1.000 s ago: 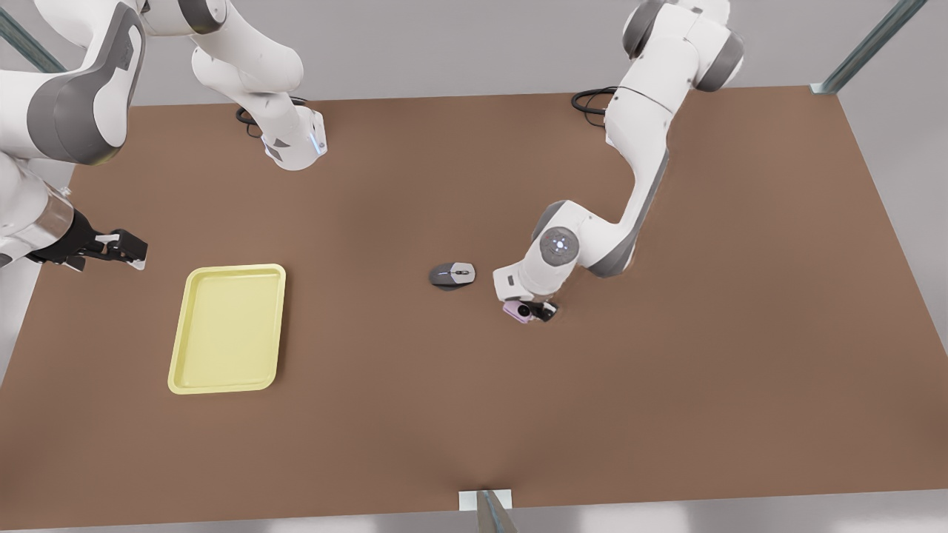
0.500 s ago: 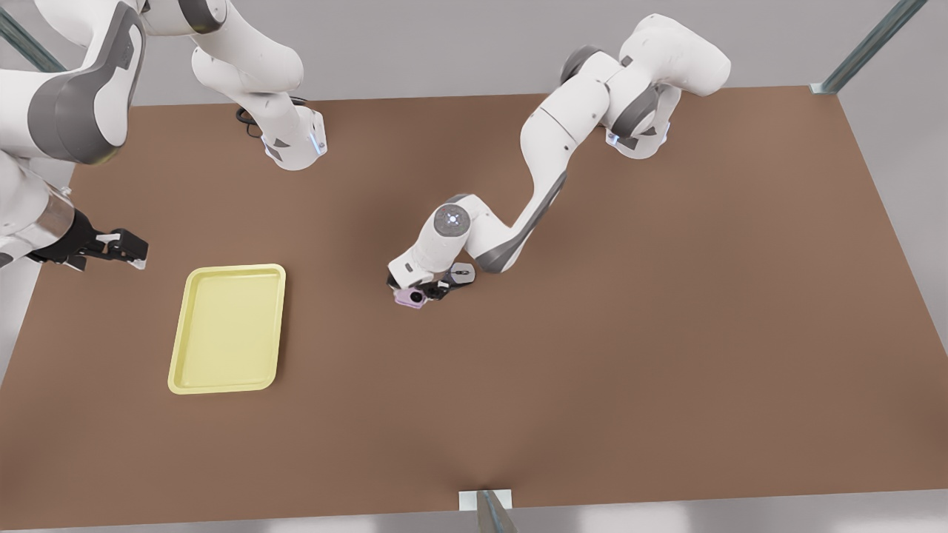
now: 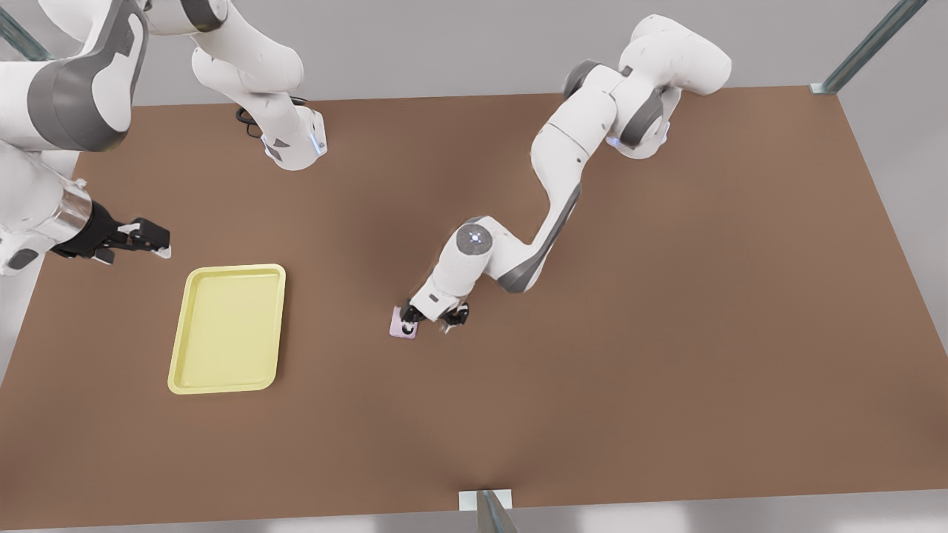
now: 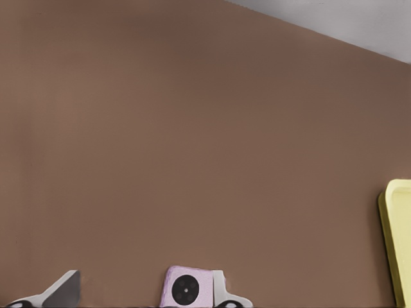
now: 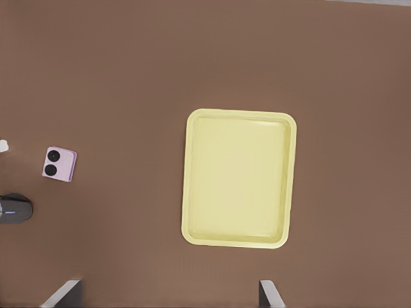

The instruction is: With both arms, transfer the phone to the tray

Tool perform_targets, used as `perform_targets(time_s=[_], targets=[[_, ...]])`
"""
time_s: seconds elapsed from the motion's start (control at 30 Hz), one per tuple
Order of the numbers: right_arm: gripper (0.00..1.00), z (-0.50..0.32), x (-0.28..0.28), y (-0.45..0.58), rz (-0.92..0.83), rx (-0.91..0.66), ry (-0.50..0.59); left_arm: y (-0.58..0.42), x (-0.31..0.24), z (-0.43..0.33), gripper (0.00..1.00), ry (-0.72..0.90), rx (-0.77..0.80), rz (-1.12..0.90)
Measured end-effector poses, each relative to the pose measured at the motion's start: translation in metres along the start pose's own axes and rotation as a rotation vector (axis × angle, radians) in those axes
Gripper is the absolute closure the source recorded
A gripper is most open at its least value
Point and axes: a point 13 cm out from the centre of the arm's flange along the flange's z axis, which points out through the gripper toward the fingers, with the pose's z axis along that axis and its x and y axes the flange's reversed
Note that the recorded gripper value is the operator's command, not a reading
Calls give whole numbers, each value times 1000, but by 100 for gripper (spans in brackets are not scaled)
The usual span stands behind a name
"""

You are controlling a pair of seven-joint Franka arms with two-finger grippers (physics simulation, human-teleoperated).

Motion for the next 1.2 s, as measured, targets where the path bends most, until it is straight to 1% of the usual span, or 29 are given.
perform_targets(time_s=[0.07, 0.13, 0.17, 0.2, 0.27, 0.3, 0.33, 0.4, 0.47, 0.57, 0.8, 0.9, 1.0, 1.2], targets=[[0, 8, -3, 16, -28, -4, 17, 100, -109, -84, 0, 5, -89, -127], [0, 21, -7, 40, -69, -11, 42, 201, -175, -171, 0, 2, -216, -199], [0, 29, -9, 59, -100, -10, 56, 244, -197, -224, 0, -8, -274, -228], [0, 36, -10, 83, -135, -7, 67, 276, -205, -277, 0, 0, -304, -257], [0, 56, -15, 117, -172, -6, 90, 343, -176, -382, 0, 81, -280, -315], [0, 71, -14, 130, -180, -4, 109, 365, -157, -416, 0, 100, -296, -311], [0, 88, -14, 145, -186, -1, 126, 378, -146, -429, 0, 122, -320, -296], [0, 132, -7, 175, -190, 8, 168, 393, -131, -439, 0, 163, -359, -258], [0, 163, -8, 204, -169, 1, 174, 400, -122, -440, 0, 201, -382, -222], [0, 221, -32, 235, -89, 15, 175, 404, -113, -443, 0, 241, -400, -171], [0, 327, -70, 282, 110, -17, 120, 409, -102, -443, 0, 302, -409, -84], [0, 379, -63, 287, 197, -27, 123, 410, -100, -442, 0, 317, -407, -55], [0, 427, -64, 316, 244, -39, 105, 412, -99, -441, 0, 327, -404, -32], [0, 472, -76, 344, 342, -64, 41, 413, -99, -436, 0, 345, -399, 6]])
